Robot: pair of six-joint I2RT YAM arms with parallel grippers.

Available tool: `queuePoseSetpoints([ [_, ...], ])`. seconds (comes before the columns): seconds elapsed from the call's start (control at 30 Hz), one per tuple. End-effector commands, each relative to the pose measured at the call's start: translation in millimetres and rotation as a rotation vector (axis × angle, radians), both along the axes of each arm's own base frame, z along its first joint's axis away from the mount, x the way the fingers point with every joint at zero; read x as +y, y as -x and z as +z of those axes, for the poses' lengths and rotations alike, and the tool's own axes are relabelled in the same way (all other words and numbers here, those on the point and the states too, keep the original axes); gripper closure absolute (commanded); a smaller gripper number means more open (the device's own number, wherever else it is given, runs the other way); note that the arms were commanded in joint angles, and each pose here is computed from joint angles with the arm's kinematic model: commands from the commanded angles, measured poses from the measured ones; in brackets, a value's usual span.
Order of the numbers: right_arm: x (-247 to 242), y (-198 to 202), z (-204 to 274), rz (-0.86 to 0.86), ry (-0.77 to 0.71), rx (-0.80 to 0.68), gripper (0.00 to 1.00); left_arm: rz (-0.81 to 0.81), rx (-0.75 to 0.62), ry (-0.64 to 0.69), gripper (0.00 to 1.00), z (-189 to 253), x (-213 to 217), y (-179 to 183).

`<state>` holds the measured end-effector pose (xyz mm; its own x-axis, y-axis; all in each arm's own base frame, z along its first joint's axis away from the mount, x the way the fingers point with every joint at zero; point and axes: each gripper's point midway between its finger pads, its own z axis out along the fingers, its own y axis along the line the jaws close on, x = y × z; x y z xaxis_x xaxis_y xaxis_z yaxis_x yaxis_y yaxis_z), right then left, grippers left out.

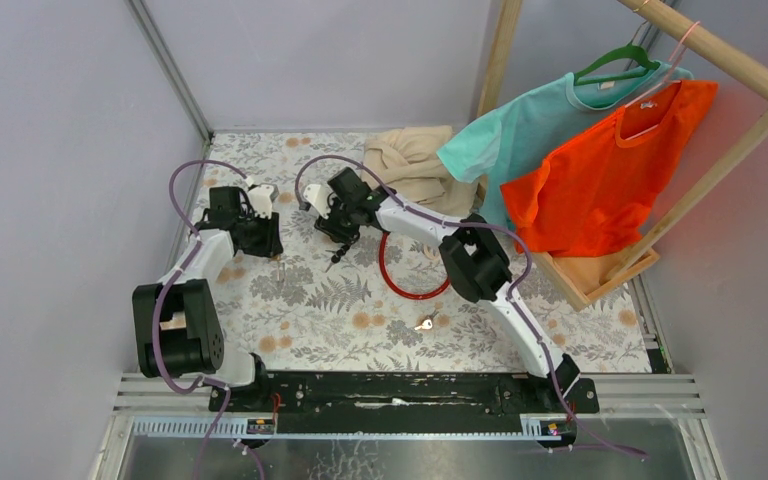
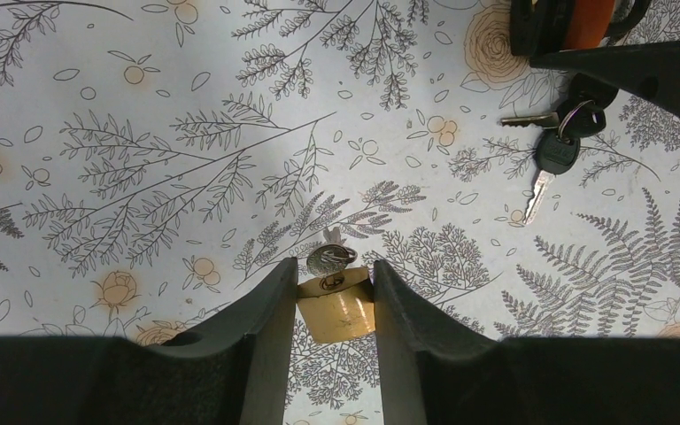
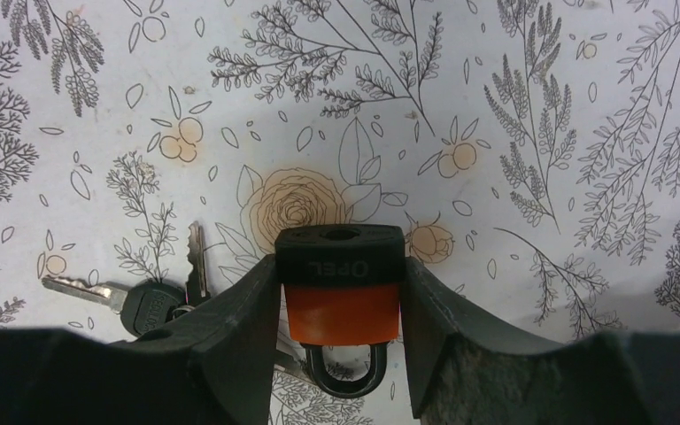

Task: Lock with the key
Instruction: Place the lock at the center of the board.

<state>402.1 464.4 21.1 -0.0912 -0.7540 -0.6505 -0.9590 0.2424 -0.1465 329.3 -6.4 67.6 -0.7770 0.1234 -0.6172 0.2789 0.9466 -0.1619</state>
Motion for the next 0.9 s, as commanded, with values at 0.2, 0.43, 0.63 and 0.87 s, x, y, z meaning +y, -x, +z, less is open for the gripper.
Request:
queuePoseSetpoints([
  [0.2,-10,74,13,0.132,0.007,0.057,1.0,0.02,-0.035,0.015,1.0,12,6,-5],
  [0.43,-20,140,25,0.214,0.022,0.057,1.0,0.015,-0.021,0.024,1.0,9,4,-3],
  [0.63,-23,110,35,0.157,0.047,-0.033,1.0,0.012,-0.022,0.027,1.0,10,4,-3],
  [0.87,-6,79,27,0.138,0.019,0.015,1.0,0.011,-0.032,0.022,1.0,14,4,-1],
])
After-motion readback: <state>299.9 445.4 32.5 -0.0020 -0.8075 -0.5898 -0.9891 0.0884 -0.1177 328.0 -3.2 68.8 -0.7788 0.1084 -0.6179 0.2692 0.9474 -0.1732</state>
